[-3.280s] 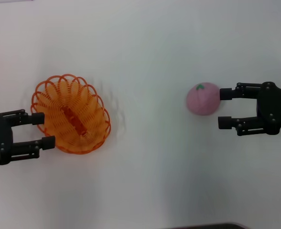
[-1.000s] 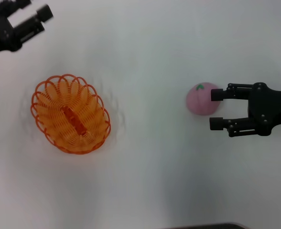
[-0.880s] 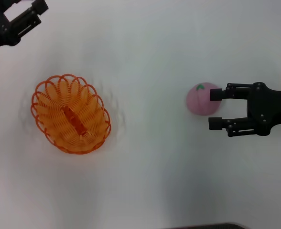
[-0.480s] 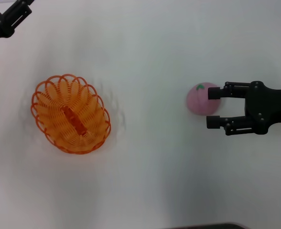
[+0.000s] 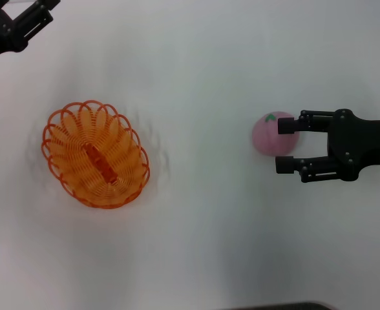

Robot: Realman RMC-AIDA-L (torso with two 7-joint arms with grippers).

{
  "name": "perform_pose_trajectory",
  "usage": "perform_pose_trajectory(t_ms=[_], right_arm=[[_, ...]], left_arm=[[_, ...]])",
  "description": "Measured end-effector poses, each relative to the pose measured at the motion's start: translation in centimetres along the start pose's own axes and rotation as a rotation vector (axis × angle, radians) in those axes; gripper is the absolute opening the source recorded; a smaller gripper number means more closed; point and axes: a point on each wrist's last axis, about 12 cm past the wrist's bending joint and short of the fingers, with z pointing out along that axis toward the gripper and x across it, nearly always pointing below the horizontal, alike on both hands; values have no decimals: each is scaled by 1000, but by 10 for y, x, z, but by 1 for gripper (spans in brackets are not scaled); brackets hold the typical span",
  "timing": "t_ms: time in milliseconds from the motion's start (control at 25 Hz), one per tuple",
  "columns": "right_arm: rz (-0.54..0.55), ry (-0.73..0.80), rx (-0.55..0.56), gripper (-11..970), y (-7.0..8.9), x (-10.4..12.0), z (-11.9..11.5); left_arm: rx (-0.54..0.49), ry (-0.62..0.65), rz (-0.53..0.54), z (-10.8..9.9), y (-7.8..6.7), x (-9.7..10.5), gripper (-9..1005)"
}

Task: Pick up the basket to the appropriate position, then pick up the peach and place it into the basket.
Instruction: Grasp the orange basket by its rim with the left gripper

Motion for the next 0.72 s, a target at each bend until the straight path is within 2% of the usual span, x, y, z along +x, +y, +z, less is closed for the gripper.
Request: perform_pose_trajectory(t_ms=[320, 440, 720], right_arm=[[7, 0, -5, 854, 1, 2, 2], [7, 0, -7, 854, 1, 2, 2], [11, 1, -6, 855, 1, 3, 2]], left_arm=[[4, 166, -64, 6, 9, -18, 746], [15, 243, -83, 9, 11, -30, 747], [14, 539, -29, 24, 3, -66, 746]])
